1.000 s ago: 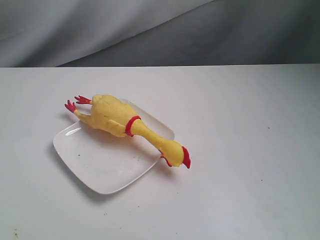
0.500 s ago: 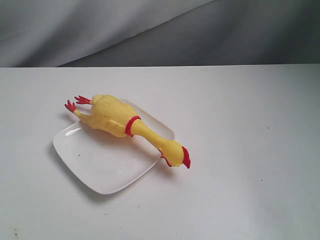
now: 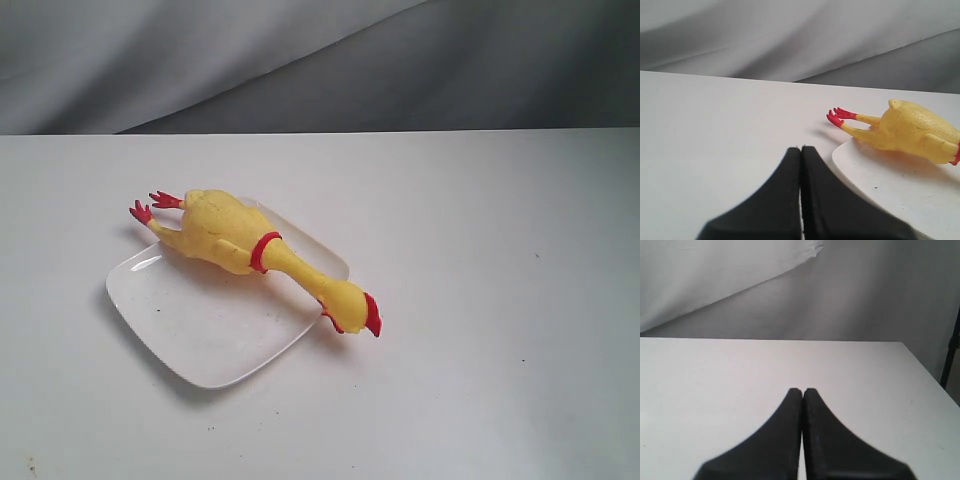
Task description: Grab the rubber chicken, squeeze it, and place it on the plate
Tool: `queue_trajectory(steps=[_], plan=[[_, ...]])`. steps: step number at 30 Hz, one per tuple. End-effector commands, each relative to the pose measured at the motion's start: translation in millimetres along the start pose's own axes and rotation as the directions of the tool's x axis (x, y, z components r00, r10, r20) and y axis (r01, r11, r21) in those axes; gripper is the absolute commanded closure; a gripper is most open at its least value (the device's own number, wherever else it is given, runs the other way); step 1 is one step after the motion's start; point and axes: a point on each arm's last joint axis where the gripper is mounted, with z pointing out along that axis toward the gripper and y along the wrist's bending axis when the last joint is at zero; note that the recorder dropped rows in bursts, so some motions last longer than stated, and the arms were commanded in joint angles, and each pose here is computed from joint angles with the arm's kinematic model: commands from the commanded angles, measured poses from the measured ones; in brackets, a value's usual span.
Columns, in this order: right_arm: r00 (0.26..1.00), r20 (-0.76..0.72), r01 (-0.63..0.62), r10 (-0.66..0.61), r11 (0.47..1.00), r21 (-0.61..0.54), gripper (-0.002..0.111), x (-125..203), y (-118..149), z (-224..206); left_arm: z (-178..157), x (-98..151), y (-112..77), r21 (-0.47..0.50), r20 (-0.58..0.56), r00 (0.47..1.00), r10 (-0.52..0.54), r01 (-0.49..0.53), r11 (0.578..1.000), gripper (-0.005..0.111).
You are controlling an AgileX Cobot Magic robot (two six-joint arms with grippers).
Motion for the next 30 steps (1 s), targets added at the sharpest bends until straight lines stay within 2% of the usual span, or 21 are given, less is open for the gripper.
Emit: queue_trajectory(steps=[1,3,30], plan=[[0.995,-0.099,-0.014,0.015,1.0,0.01,0.108,10.1,-0.4,-0.6,0.2,1.0,0.0,0.003,0.003,1.0,-0.001,0.001,1.0,0.107],[0.99,-0.143,-0.019,0.02,1.0,0.009,0.108,14.1,-0.2,-1.1,0.2,1.0,0.0,0.003,0.003,1.0,-0.001,0.001,1.0,0.107],[0.99,-0.141,-0.027,0.028,1.0,0.007,0.108,13.9,0.0,-1.0,0.2,1.0,0.0,0.003,0.003,1.0,-0.001,0.001,1.0,0.107]])
